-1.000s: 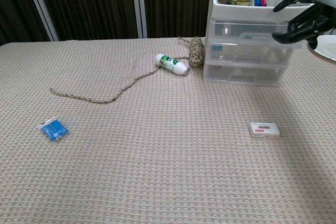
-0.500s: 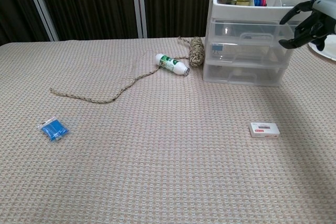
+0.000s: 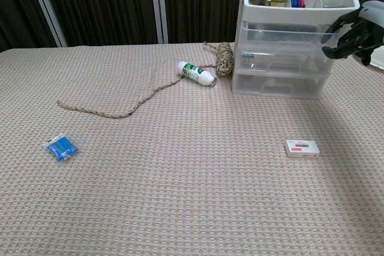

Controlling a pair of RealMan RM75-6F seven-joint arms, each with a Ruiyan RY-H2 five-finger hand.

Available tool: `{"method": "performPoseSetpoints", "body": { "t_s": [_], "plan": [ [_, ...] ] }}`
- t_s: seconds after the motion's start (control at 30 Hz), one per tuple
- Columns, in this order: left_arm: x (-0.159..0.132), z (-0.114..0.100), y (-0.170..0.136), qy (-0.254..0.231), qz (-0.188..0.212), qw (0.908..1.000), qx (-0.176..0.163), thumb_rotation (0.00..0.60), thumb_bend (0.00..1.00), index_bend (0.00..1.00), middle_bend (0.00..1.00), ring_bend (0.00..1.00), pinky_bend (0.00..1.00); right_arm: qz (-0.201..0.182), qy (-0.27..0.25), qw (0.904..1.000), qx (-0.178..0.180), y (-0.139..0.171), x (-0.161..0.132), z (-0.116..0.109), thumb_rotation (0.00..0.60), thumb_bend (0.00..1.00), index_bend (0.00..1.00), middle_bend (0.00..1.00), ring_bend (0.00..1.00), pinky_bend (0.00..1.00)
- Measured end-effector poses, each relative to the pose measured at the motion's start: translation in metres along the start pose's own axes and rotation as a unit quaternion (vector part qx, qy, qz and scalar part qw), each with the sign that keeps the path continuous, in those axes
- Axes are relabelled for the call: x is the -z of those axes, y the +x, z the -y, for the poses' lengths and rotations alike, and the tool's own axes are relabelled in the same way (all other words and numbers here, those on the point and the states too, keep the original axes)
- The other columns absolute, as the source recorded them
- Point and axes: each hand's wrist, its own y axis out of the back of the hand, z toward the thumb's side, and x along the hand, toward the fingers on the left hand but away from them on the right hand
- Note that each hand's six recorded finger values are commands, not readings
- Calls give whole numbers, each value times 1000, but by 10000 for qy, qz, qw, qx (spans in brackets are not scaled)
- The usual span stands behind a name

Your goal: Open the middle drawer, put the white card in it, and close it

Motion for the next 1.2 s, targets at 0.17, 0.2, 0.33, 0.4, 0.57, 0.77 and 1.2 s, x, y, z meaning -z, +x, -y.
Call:
{"method": "performPoseSetpoints", "body": {
  "t_s": [0.17,0.2,0.33,0.4,0.57,0.77,1.2],
  "plan": [
    [0,0,0,5,1,10000,-12,600,141,76,0,0,0,-32,-61,10000,-4,6,1,-4,600,351,438,764,817,723],
    [0,0,0,9,2,10000,-12,600,142,76,0,0,0,-41,-77,10000,-12,7,2,-4,600,351,438,764,817,723],
    [-1,0,0,7,11,10000,-9,600,142,77,0,0,0,-108,-102,9999,-30,16,4,-7,600,352,438,763,816,723],
    [-1,1,0,6,15,10000,-1,600,142,77,0,0,0,-147,-108,9998,-36,22,6,-7,600,352,438,763,816,724],
    [-2,0,0,9,17,10000,-11,600,142,78,0,0,0,-198,-200,9996,-97,32,7,-7,600,352,438,763,817,723],
    [-2,0,-1,6,18,10000,-18,600,140,79,0,0,0,-244,-290,9991,-173,45,10,-4,600,352,435,763,816,723],
    [-2,0,-1,20,7,10000,-46,600,143,78,0,0,0,-418,-400,9981,-196,61,7,-8,600,328,297,763,811,721]
  ]
}}
